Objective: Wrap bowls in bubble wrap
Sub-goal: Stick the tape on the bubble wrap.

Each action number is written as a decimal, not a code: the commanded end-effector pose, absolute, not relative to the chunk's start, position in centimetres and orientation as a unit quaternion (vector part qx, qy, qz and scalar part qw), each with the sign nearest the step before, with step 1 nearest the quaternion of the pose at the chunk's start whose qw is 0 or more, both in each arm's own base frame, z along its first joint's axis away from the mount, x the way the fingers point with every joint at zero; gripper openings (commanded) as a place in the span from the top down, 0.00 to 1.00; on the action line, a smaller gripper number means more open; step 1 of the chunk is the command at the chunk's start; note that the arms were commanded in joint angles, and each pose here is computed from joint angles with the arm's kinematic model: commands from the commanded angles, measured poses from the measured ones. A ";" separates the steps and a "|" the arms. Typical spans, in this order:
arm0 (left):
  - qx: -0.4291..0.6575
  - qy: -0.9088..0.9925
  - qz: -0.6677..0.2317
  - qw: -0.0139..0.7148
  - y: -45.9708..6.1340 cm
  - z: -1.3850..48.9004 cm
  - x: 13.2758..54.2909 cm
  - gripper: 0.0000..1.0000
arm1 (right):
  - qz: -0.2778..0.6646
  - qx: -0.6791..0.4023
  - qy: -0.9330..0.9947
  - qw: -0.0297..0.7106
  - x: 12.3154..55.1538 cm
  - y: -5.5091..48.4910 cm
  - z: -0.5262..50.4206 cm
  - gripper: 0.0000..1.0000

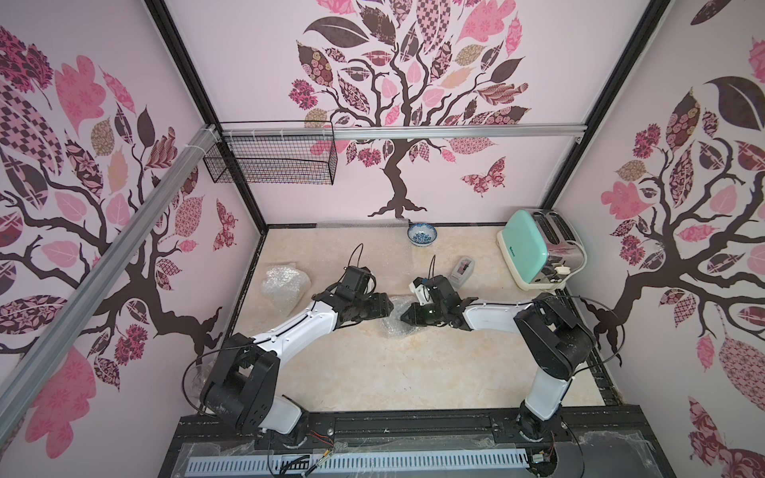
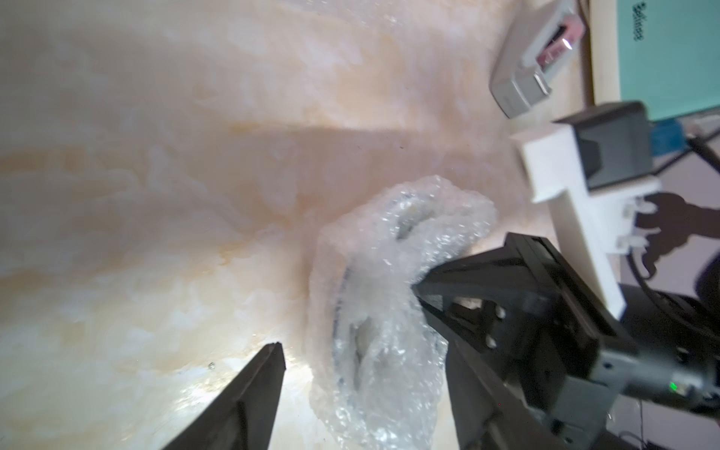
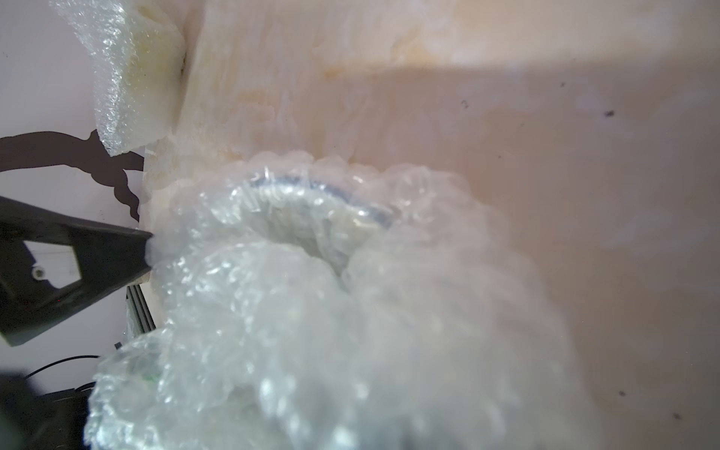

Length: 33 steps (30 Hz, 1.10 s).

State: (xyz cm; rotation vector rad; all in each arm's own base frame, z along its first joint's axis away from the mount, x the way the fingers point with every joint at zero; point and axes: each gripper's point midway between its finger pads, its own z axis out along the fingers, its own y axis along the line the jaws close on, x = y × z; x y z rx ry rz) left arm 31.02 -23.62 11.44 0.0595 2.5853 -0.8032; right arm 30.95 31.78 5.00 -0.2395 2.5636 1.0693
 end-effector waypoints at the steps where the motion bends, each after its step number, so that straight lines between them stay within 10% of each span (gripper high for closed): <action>1: 0.060 0.921 -0.322 0.210 -25.2 10.9 31.0 0.20 | 0.350 -0.079 0.921 0.151 30.2 30.8 3.2 1.00; 33: 0.046 0.946 -0.287 0.141 -25.9 2.8 32.4 0.36 | 0.352 -0.081 0.921 0.143 29.8 30.8 2.8 1.00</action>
